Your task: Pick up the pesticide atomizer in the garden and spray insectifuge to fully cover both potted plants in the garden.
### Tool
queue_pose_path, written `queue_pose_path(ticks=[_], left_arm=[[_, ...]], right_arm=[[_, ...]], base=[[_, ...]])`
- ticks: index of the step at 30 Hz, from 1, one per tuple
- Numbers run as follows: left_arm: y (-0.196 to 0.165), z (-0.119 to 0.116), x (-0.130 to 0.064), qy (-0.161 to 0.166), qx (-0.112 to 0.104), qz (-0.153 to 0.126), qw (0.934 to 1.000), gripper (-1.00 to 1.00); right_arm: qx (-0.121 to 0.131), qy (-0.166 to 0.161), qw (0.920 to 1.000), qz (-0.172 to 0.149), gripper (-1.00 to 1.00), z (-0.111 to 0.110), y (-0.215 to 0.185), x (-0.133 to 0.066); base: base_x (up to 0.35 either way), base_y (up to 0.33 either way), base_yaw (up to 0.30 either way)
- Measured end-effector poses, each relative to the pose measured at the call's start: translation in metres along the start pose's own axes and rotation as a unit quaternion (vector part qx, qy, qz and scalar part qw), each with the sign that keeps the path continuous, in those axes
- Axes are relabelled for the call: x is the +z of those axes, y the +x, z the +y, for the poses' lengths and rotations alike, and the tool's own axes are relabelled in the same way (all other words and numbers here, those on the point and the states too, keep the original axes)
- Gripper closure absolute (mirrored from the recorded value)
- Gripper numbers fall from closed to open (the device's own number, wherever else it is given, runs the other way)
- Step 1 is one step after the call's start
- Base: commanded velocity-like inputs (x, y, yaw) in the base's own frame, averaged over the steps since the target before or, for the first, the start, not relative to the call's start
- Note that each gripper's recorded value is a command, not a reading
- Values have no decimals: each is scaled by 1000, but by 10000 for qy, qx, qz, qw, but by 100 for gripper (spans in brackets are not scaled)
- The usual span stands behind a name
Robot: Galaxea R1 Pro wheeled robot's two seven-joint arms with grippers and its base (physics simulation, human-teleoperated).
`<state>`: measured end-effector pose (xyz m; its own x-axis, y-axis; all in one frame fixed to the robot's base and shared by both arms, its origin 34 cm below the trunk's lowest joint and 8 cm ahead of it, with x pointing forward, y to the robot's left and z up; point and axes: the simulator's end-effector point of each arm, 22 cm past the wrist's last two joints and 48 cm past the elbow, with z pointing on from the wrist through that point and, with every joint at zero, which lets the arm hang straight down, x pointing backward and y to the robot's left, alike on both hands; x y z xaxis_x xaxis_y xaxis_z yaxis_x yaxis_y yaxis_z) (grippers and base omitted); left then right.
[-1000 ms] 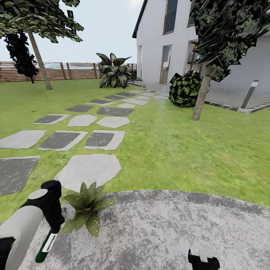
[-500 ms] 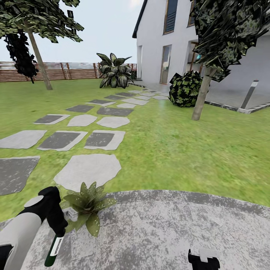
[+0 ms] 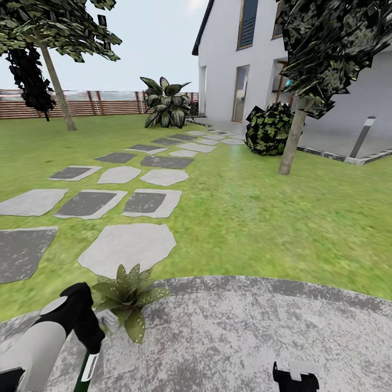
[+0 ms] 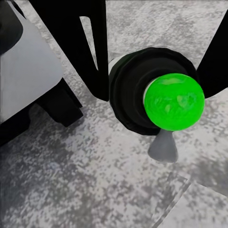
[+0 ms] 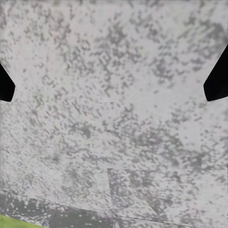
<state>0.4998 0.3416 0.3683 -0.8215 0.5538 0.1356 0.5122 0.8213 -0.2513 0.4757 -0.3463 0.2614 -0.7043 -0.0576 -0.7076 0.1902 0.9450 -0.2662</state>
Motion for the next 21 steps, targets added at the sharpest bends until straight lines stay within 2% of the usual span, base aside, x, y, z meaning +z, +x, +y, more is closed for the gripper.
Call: queue_pose_path(ticks=[4,16,21], left_arm=[[-2,2,-2,-7,-52,-65,10000,100],[-3,8,27,-13,-58,-28,10000,100],[-3,11,28,-17,-73,-4,10000,100]], right_arm=[[12,-1,10000,3,-100,1,0,0],[-5,11,10000,82,-100,6,32,14],[-22,6,9999,124,-100,7,36,14]], base=[[0,0,0],[0,0,0],[0,0,0]])
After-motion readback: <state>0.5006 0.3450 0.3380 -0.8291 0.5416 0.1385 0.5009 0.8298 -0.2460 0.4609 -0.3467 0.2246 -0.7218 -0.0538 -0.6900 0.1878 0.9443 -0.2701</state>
